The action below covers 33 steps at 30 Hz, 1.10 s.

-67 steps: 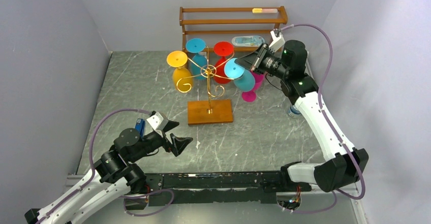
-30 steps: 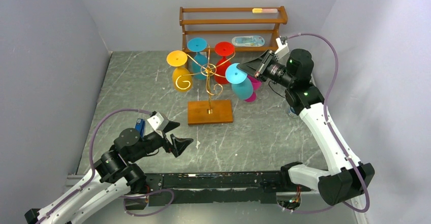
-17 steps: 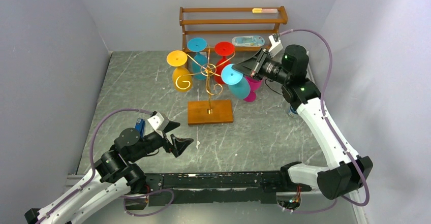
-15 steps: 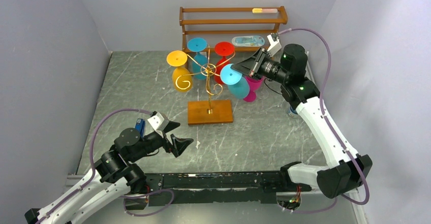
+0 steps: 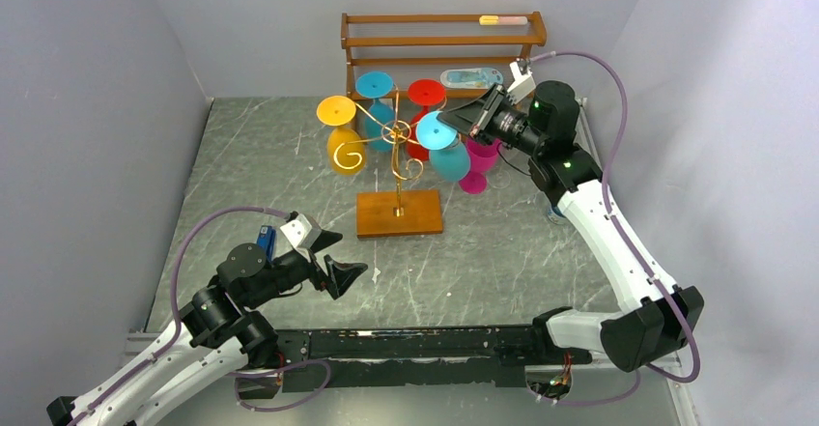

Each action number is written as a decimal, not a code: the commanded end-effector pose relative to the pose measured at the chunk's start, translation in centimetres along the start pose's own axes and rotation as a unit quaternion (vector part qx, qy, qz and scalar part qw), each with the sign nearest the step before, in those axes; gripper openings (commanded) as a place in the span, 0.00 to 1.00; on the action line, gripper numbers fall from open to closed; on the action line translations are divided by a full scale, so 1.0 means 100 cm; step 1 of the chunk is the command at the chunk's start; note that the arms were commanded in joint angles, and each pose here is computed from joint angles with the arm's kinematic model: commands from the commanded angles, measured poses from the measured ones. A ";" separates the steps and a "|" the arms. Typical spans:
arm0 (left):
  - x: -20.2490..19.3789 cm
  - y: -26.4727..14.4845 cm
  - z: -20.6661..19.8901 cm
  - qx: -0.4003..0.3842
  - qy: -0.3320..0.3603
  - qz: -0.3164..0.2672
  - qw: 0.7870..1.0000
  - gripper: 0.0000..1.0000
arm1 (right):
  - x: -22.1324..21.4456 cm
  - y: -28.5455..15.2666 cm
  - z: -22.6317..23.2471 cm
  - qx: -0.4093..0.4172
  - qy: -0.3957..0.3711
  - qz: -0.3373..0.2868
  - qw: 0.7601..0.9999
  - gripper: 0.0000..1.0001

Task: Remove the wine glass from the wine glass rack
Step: Pick up the wine glass from the wine rack.

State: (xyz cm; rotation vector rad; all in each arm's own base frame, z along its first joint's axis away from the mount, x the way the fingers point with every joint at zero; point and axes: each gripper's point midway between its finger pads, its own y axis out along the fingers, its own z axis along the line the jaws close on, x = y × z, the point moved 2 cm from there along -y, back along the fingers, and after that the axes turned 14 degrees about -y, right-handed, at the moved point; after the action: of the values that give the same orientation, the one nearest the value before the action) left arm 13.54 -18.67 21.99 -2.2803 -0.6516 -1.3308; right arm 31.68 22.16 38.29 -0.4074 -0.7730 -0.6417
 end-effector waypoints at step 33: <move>0.009 0.000 -0.007 -0.020 0.012 -0.014 1.000 0.97 | 0.011 0.015 -0.016 -0.006 0.081 -0.037 0.996 0.00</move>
State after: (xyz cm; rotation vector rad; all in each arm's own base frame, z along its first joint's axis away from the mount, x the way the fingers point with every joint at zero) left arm 13.49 -18.70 21.99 -2.2825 -0.6455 -1.3348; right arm 33.22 21.93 38.16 -0.3400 -0.6376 -0.7317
